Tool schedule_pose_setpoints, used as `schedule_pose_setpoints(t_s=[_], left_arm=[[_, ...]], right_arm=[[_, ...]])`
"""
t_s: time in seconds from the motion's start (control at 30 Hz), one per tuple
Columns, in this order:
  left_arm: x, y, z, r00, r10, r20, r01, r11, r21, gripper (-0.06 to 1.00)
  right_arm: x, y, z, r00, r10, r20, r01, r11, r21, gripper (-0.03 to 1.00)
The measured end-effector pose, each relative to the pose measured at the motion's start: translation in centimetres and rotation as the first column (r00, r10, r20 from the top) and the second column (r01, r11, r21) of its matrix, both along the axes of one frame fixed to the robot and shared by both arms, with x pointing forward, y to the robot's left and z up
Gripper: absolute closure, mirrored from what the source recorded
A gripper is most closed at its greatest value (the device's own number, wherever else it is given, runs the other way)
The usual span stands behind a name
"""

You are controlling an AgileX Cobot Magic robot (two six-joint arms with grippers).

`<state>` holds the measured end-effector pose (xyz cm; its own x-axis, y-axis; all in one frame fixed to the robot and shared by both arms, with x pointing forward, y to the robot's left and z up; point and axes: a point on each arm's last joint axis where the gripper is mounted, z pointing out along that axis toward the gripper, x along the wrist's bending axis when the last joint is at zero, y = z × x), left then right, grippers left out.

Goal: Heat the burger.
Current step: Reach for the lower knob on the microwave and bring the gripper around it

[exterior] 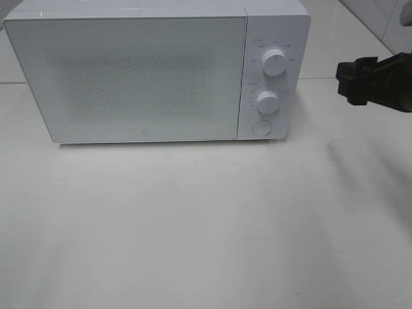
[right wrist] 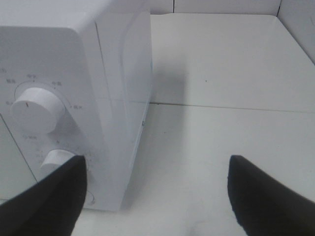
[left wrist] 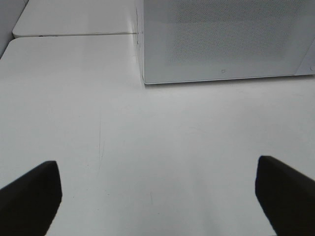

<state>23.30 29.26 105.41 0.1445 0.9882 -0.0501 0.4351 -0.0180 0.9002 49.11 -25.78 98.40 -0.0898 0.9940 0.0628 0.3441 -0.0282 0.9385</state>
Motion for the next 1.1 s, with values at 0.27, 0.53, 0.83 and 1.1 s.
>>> schedule_pose_setpoints(t_s=[0.27, 0.53, 0.83, 1.1], left_arm=[[0.0, 0.0, 0.0, 1.000, 0.000, 0.000, 0.000, 1.000, 0.000, -0.05], [0.0, 0.0, 0.0, 1.000, 0.000, 0.000, 0.000, 1.000, 0.000, -0.05], [0.0, 0.0, 0.0, 1.000, 0.000, 0.000, 0.000, 1.000, 0.000, -0.05], [0.0, 0.0, 0.0, 1.000, 0.000, 0.000, 0.000, 1.000, 0.000, -0.05]], right_arm=[[0.0, 2.9, -2.7, 1.000, 0.004, -0.017, -0.004, 1.000, -0.006, 0.22], [-0.4, 6.1, -4.4, 1.000, -0.009, 0.015, 0.009, 1.000, -0.024, 0.22], [-1.3, 8.1, -6.8, 0.993, -0.117, -0.005, 0.117, 0.993, -0.028, 0.22], [-1.0, 10.0, -7.4, 0.993, -0.121, 0.008, 0.121, 0.992, -0.044, 0.22]])
